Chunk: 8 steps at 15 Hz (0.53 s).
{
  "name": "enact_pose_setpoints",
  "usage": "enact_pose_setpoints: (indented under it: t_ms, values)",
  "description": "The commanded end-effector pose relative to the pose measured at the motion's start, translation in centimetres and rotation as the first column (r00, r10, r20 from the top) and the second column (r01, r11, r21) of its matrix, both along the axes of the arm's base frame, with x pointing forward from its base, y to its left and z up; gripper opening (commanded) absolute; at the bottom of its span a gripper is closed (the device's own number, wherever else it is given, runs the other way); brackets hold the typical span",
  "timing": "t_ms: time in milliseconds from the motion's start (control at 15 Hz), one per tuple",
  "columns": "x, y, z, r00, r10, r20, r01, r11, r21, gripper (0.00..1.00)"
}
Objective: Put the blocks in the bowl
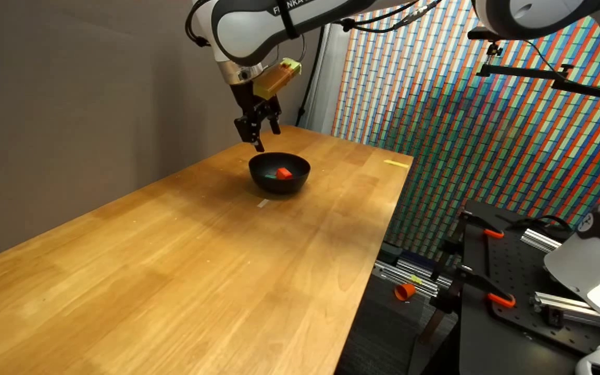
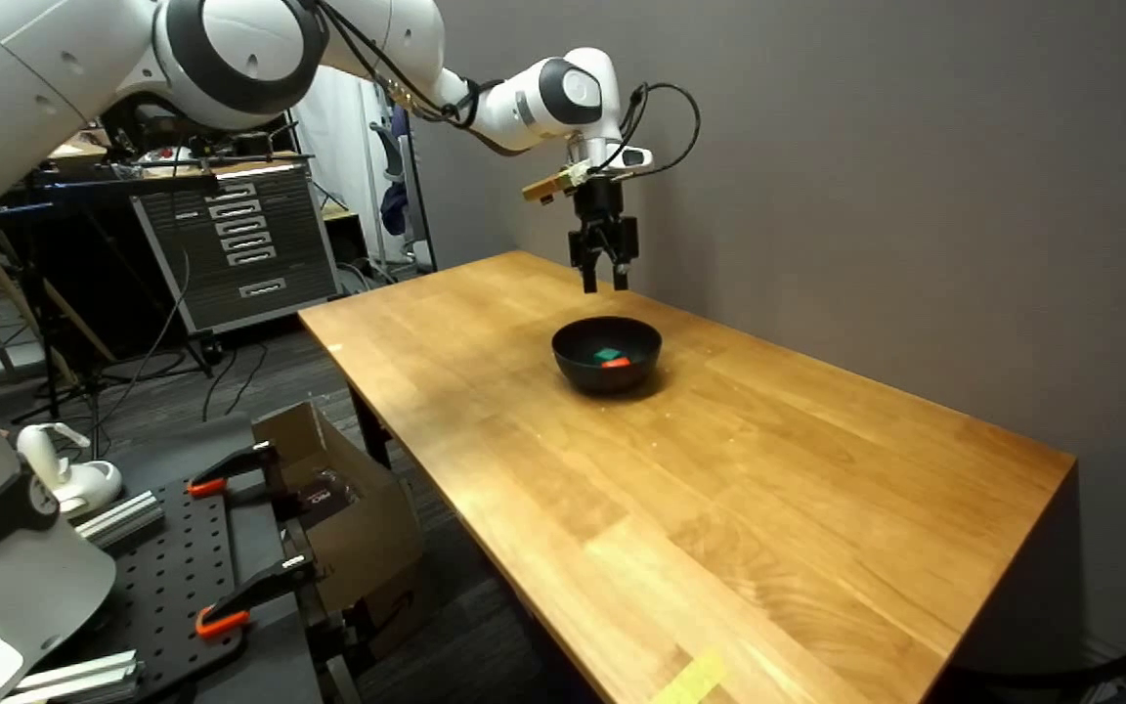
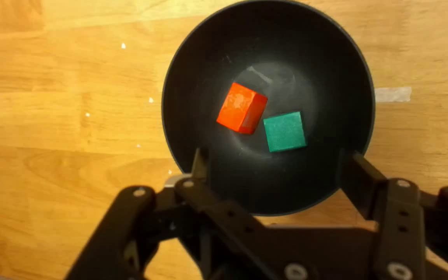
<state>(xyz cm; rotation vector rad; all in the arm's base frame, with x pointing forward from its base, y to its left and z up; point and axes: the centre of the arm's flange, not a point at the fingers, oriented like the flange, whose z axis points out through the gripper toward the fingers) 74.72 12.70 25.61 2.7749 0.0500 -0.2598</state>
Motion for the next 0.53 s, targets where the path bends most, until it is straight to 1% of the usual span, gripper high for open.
enact_pose_setpoints:
  t_ms: [0, 467]
  values:
    - [-7.0, -1.1, 3.3, 0.999, -0.033, -0.036, 0.036, 0.995, 0.098, 1.0]
    - [-12.0, -0.4, 8.8, 0.997, -0.055, -0.047, 0.064, 0.972, 0.227, 1.0]
